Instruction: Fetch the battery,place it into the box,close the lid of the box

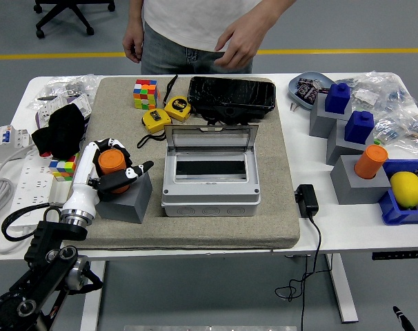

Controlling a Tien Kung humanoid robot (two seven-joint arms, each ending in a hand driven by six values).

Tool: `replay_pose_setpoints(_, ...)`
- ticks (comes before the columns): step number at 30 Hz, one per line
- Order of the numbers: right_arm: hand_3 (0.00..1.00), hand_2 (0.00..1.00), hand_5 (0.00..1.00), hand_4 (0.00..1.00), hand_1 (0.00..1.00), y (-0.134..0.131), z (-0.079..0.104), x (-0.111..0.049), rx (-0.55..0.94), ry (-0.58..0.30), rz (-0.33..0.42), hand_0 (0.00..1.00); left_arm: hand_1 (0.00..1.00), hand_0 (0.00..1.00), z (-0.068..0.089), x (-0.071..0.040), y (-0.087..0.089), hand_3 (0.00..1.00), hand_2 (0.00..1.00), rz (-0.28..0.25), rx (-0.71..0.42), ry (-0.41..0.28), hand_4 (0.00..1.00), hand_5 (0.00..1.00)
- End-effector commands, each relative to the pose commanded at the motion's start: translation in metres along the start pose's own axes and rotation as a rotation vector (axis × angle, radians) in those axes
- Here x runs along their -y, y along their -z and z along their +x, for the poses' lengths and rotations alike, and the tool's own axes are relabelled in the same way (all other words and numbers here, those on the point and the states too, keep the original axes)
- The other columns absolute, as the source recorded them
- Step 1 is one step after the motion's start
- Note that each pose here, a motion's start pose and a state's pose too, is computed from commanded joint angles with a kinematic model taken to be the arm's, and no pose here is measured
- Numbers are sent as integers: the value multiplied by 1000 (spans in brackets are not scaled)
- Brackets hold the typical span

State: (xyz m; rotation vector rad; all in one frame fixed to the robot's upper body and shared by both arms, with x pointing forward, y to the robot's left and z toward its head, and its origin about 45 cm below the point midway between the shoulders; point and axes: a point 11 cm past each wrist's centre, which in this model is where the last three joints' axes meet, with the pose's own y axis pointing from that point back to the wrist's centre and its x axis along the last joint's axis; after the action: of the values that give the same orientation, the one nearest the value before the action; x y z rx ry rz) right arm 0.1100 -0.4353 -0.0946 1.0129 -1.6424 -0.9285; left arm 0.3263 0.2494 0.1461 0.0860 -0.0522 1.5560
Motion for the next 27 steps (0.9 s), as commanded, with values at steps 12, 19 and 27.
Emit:
replay_pose_setpoints(12,737,689,998,998,663,1,0,0,3,0,2,721,2,49,6,8,-16,2,2,-40,-8,-24,998,57)
replay_pose_setpoints(19,737,689,998,998,663,2,0,0,3,-1,3,721,2,49,-2,10,-41,2,2,-125,89,1,998,74)
replay_pose_setpoints(27,737,689,998,998,662,3,1,0,4,-2,7,720,2,49,-24,6,-73,2,2,-287,314,33,965,178)
